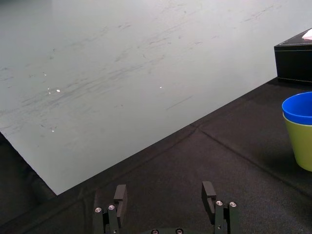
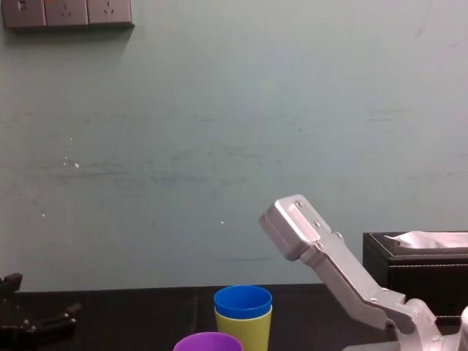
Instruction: Stack the three plastic cups sequentially using one hand.
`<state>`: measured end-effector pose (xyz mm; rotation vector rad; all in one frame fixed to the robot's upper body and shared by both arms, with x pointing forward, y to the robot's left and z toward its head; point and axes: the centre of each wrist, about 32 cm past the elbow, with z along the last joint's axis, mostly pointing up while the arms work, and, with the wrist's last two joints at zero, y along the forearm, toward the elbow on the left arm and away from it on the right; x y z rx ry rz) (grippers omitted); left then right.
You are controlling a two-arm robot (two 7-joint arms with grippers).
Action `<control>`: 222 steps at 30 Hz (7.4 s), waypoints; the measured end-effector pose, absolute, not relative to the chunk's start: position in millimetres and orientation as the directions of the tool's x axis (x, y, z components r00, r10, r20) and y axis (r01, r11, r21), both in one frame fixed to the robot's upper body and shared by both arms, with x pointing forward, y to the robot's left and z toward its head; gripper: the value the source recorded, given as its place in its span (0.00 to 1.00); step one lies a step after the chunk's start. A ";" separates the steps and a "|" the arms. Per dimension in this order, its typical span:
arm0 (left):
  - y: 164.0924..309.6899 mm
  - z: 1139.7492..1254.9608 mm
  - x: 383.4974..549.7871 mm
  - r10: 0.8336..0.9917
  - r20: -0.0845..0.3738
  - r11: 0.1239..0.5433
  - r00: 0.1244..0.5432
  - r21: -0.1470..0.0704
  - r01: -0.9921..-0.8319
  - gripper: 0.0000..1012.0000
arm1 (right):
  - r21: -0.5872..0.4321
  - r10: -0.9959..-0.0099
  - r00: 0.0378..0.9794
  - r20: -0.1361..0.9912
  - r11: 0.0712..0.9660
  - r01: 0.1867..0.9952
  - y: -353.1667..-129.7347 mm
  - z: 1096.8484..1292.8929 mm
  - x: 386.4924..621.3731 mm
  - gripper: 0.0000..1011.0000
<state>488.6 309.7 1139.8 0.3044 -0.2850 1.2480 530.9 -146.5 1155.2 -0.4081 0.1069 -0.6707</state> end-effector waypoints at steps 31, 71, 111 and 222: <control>309.7 1139.8 488.6 0.880 0.374 0.287 0.292 0.070 -0.955 0.99 | -0.388 -0.617 0.786 0.028 0.718 0.578 -141.9 1151.4 532.9 0.99; 309.7 1139.8 488.6 0.880 0.374 0.287 0.292 0.070 -0.955 0.99 | -0.368 -0.610 0.792 0.034 0.729 0.577 -149.4 1172.5 528.7 0.69; 309.7 1139.8 488.6 0.880 0.374 0.287 0.292 0.070 -0.955 0.99 | -0.226 -0.686 0.723 0.074 0.695 0.683 -157.7 1238.8 562.5 0.69; 309.7 1139.8 488.6 0.880 0.374 0.287 0.292 0.070 -0.955 0.99 | -0.208 -0.981 0.146 0.125 0.118 0.971 -163.7 1150.5 523.1 0.99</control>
